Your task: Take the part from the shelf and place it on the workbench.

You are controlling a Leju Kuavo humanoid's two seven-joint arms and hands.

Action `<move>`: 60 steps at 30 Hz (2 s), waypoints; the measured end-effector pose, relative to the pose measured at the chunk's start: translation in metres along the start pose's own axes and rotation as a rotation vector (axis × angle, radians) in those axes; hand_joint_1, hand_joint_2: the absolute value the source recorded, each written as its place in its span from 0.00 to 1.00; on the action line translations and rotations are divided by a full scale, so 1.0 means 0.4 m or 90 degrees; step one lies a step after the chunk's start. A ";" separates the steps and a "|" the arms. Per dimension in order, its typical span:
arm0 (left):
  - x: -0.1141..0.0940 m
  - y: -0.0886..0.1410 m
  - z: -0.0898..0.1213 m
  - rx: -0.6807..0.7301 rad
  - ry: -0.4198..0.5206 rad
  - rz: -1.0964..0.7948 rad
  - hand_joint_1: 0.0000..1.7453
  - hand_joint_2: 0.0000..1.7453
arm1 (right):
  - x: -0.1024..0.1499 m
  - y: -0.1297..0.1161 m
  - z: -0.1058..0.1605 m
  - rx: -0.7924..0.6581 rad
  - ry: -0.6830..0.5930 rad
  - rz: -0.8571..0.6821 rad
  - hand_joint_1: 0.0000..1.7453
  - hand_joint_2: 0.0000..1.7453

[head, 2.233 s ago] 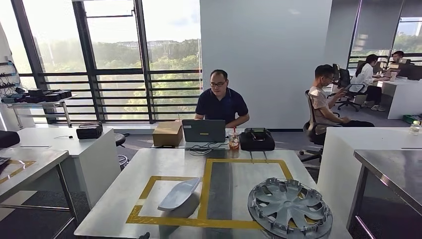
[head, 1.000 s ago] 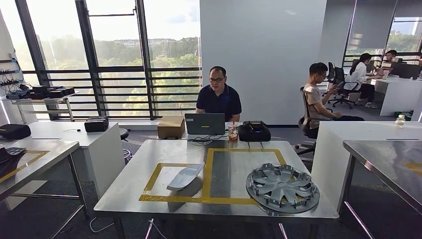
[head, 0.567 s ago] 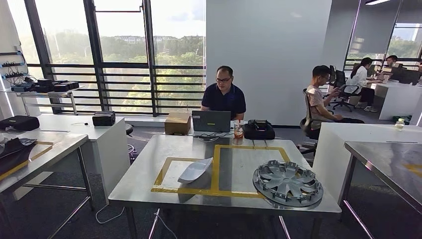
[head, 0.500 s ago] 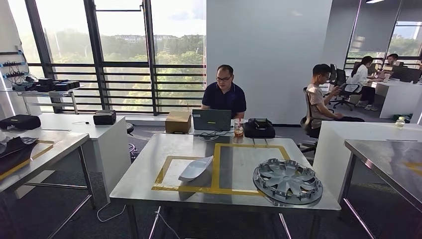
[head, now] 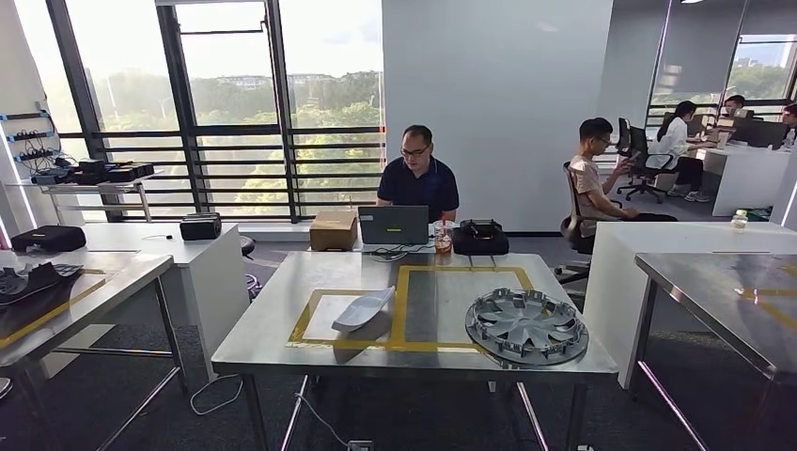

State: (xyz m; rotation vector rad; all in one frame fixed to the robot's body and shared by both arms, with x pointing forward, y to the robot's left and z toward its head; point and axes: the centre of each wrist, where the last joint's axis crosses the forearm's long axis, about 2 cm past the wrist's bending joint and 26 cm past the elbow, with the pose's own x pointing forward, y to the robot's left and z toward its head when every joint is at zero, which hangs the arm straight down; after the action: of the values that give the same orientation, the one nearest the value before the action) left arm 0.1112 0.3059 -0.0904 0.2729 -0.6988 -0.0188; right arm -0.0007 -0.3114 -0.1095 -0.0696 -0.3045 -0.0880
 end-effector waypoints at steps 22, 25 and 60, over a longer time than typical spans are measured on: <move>-0.063 0.027 0.015 0.028 0.093 0.022 0.00 0.00 | 0.002 -0.004 -0.001 0.024 0.005 0.005 0.00 0.25; -0.073 0.033 0.018 0.023 0.122 0.040 0.00 0.00 | 0.000 -0.004 -0.001 0.025 0.013 0.002 0.00 1.00; -0.155 0.033 0.065 -0.026 0.205 0.040 0.00 0.00 | 0.025 0.045 -0.006 0.068 0.006 0.021 0.00 0.00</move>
State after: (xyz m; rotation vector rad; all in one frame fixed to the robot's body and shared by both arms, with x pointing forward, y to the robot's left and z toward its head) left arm 0.0463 0.3190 -0.1072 0.2084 -0.3857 0.0687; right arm 0.0111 -0.2944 -0.1098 0.0314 -0.2981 -0.0387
